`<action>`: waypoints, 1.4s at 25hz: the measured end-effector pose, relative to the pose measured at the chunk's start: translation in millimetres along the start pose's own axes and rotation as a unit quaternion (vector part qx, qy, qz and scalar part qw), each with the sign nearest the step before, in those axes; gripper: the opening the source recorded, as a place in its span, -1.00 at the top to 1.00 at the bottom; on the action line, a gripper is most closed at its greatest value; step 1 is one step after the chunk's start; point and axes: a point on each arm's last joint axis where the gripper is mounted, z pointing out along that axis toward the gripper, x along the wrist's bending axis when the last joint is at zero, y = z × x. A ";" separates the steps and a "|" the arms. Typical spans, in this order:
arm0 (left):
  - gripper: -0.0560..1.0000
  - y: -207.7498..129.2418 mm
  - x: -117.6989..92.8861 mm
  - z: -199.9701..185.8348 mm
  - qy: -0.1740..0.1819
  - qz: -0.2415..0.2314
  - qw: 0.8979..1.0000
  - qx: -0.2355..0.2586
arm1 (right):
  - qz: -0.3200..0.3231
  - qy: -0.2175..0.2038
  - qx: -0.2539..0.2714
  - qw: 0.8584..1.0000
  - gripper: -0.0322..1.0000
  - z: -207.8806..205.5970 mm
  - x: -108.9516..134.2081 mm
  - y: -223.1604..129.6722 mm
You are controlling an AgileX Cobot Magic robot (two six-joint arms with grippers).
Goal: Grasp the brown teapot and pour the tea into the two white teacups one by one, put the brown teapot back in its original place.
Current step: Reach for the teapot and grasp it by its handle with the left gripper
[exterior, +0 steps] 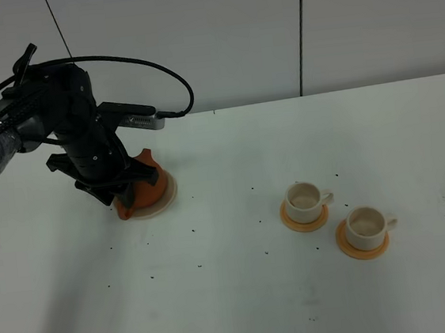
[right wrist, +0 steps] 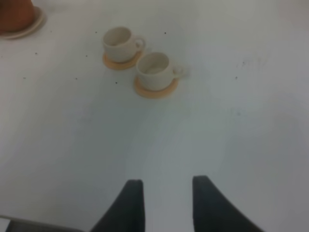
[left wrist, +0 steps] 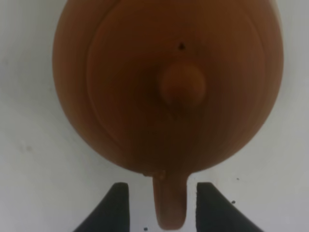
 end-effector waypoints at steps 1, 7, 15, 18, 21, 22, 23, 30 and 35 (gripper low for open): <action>0.15 0.3 0.0 0.3 0.000 0.000 1.000 -0.002 | 0.000 0.000 0.000 1.000 0.47 0.0 0.0 0.0; 0.15 1.9 -1.5 3.0 -0.008 -0.001 1.000 -0.007 | 0.000 0.000 0.000 1.000 0.47 0.0 0.0 0.0; 0.15 2.2 -2.2 3.5 -0.012 -0.002 1.000 -0.008 | 0.000 0.000 0.000 1.000 0.47 0.0 0.0 0.0; 0.15 2.3 -2.4 3.9 -0.013 -0.002 1.000 -0.008 | 0.000 0.000 0.000 1.000 0.47 0.0 0.0 0.0; 0.15 2.4 -2.4 3.9 -0.013 -0.002 1.000 -0.008 | 0.000 0.000 0.000 1.000 0.47 0.0 0.0 0.0; 0.15 2.4 -2.4 3.9 -0.013 -0.002 1.000 -0.008 | 0.000 0.000 0.000 1.000 0.47 0.0 0.0 0.0; 0.16 2.4 -2.4 3.9 -0.013 -0.002 1.000 -0.008 | 0.000 0.000 0.000 1.000 0.47 0.0 0.0 0.0; 0.42 2.6 -2.8 5.9 -0.014 -0.003 1.000 -0.008 | 0.000 0.000 0.000 1.000 0.47 0.0 0.0 0.0; 0.56 3.1 -3.3 7.1 -0.018 -0.003 1.000 -0.009 | 0.000 0.000 0.000 1.000 0.47 0.0 0.0 0.0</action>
